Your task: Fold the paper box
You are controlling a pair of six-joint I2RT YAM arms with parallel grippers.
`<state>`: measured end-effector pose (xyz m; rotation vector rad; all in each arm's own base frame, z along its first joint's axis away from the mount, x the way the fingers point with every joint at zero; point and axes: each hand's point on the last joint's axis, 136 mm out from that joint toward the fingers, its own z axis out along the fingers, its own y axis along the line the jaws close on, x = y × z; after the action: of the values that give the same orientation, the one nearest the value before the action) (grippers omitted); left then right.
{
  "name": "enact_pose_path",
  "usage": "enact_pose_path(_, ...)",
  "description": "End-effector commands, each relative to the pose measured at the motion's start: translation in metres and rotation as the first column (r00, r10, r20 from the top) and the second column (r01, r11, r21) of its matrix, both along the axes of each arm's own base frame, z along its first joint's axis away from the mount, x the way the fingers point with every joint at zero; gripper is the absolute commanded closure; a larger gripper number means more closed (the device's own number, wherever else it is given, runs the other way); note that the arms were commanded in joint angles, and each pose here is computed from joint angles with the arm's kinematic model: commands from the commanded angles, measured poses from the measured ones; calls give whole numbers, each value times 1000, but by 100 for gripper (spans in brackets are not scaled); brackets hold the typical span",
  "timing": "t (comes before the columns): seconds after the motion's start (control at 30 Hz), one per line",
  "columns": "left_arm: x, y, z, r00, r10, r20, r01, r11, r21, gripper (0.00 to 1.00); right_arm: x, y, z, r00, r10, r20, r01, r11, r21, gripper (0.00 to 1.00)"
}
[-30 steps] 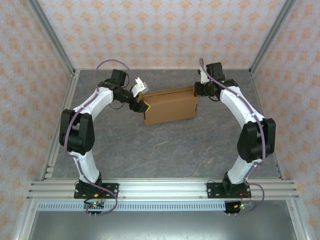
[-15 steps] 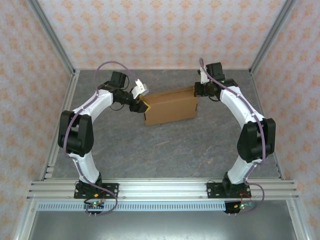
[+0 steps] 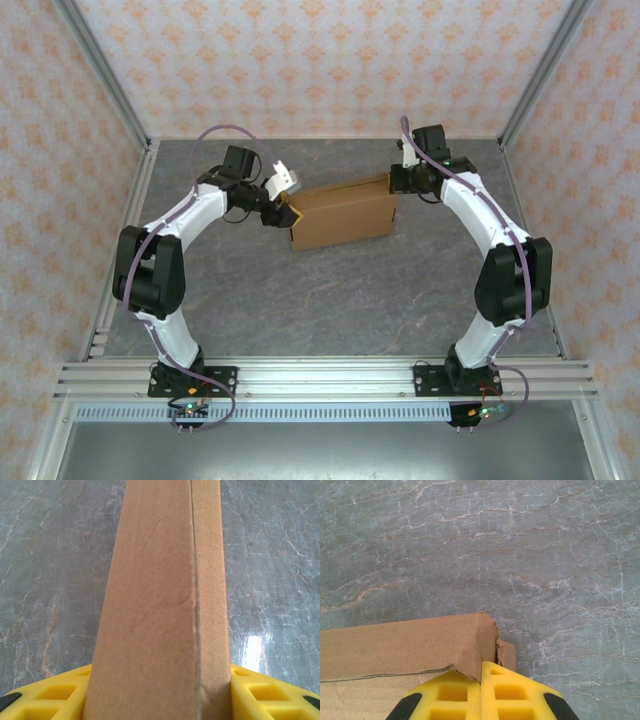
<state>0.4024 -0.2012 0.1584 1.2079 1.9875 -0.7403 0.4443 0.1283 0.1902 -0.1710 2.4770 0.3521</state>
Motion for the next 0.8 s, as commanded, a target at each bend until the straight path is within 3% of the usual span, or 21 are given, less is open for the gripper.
enact_pose_path(0.0,15,13,6,993,75,87,-81,994,73,66,-34,-14,-34,987,-35,-155,23,996,-81,95)
enact_pose_path(0.5,17,23,-9,991,106,84,-118,980,159,73,-48,-33,-58,984,-69,-167,39,984,-173,96)
enact_pose_path(0.77,13,19,-1,992,91,86,-102,985,137,64,-45,-27,-57,988,-55,-145,34,989,-141,96)
